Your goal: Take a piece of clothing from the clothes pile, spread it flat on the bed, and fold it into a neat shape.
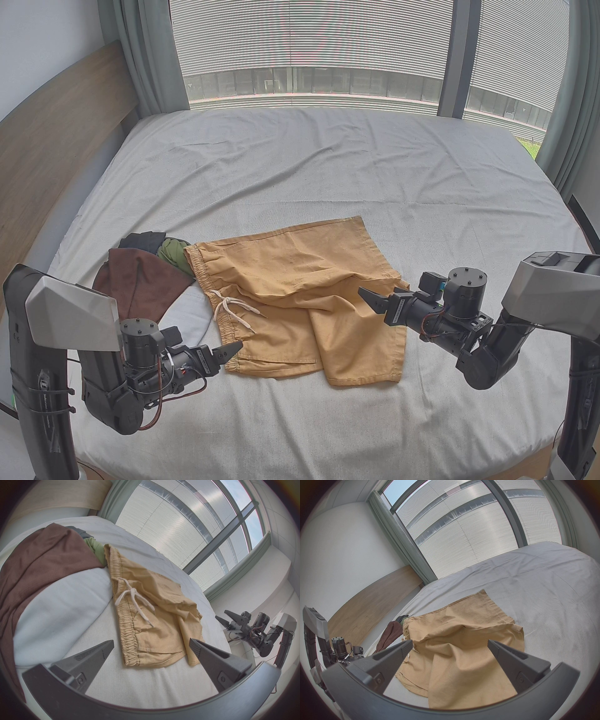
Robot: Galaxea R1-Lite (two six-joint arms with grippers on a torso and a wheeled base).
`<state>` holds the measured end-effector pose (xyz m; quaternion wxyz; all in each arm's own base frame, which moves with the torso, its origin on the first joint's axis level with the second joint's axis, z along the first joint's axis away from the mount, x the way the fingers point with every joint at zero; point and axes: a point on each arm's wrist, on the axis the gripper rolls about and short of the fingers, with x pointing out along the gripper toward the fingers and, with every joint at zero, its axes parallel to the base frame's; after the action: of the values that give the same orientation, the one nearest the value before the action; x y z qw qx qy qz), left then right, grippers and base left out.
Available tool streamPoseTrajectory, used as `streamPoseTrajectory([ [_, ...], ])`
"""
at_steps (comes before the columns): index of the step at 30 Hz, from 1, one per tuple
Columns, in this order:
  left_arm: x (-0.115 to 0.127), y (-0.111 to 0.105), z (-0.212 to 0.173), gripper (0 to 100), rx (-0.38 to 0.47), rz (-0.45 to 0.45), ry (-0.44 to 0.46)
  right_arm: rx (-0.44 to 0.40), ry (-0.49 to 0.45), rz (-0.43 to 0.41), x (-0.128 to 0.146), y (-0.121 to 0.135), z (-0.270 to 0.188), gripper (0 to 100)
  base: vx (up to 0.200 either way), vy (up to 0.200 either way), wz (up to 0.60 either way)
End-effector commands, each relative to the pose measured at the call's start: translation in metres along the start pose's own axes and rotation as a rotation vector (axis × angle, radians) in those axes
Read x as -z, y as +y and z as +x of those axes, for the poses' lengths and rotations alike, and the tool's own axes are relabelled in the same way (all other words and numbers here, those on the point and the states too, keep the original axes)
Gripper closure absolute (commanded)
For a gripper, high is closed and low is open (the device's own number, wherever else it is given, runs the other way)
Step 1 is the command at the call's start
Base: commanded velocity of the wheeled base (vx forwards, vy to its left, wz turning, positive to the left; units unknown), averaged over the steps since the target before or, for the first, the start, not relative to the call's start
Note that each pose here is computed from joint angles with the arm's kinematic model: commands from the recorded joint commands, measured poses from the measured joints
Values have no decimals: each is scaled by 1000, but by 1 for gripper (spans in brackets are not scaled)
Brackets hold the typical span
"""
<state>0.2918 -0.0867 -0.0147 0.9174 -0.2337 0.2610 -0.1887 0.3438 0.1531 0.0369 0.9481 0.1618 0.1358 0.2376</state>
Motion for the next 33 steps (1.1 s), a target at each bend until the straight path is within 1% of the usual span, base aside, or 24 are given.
streamPoseTrajectory([
  [1,12,8,8,0,-23,-13,39,-1,13,1,5,0,2,0,0,0,0],
  [8,21,14,15,0,-32,-20,66,1,16,1,6,0,2,0,0,0,0],
  [14,26,15,29,0,-19,-45,66,1,14,1,7,0,3,0,0,0,0],
  [19,30,14,40,0,-9,-40,63,2,14,2,7,-1,3,0,0,0,0],
  [33,31,13,49,0,1,-73,53,4,13,2,7,-1,2,0,0,0,0],
])
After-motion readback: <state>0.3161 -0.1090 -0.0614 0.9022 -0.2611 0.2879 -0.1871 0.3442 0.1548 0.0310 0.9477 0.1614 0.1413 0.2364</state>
